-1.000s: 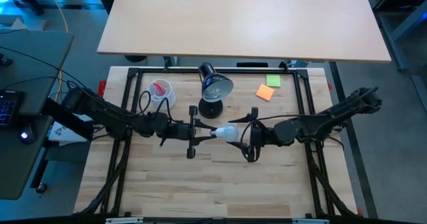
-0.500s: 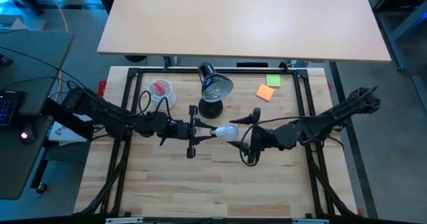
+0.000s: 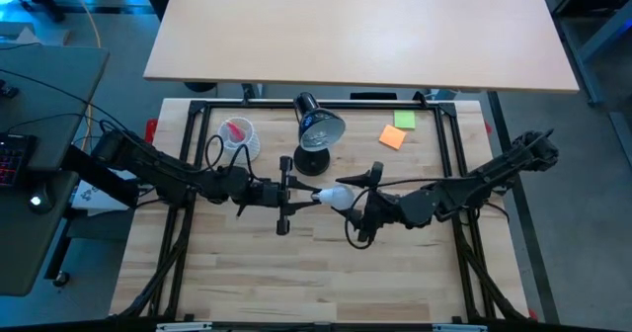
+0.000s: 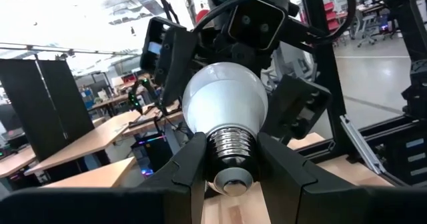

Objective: Screw lightbulb
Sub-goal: Insert the light bulb into the desk lamp

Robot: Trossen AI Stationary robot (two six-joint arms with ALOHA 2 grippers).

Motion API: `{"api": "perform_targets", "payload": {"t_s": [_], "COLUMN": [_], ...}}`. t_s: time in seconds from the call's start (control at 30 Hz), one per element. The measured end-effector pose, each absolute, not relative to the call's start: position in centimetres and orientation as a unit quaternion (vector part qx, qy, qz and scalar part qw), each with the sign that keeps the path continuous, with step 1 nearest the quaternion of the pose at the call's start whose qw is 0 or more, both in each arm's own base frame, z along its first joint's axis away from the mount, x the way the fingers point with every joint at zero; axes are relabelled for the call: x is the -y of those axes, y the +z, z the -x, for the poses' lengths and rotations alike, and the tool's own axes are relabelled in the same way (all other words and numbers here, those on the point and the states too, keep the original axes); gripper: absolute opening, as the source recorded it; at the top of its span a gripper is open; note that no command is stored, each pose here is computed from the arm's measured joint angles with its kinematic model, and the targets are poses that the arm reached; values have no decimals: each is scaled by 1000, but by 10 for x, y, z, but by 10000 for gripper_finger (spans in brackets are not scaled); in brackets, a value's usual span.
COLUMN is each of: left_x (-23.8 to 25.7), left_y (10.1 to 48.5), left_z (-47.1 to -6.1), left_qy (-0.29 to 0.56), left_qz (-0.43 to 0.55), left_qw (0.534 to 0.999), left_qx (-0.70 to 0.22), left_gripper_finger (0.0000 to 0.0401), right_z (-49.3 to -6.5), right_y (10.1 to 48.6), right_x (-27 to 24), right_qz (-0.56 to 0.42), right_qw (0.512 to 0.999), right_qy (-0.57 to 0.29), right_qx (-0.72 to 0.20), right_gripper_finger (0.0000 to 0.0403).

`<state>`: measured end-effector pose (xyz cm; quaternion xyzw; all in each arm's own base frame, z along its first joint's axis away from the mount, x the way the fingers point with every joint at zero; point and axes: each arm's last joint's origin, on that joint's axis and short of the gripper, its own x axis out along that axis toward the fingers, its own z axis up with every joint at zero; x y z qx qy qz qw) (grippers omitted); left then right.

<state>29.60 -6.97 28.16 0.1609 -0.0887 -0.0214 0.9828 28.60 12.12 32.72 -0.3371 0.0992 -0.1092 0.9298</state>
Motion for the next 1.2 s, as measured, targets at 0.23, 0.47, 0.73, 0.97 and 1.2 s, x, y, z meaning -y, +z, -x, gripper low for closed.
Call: {"api": "perform_targets", "payload": {"t_s": [0.23, 0.47, 0.73, 0.97, 1.2], "left_x": [69, 69, 62, 43, -10], "left_y": [282, 280, 274, 270, 257], "left_z": [-296, -296, -288, -257, -244], "left_qy": [-13, -6, 48, 196, 284], "left_qz": [-160, -161, -152, -130, -114], "left_qw": [983, 984, 987, 959, 913], "left_qx": [88, 71, -21, -159, -269], "left_gripper_finger": [104, 126, 201, 221, 222], "right_z": [-285, -285, -283, -287, -293], "right_y": [327, 327, 326, 325, 325], "right_x": [-124, -124, -120, -102, -75], "right_qz": [337, 333, 296, 241, 173], "right_qw": [930, 932, 935, 928, 906], "right_qy": [-109, -107, -161, -255, -369], "right_qx": [-97, -99, -113, -124, -116], "right_gripper_finger": [266, 260, 259, 258, 258]}}
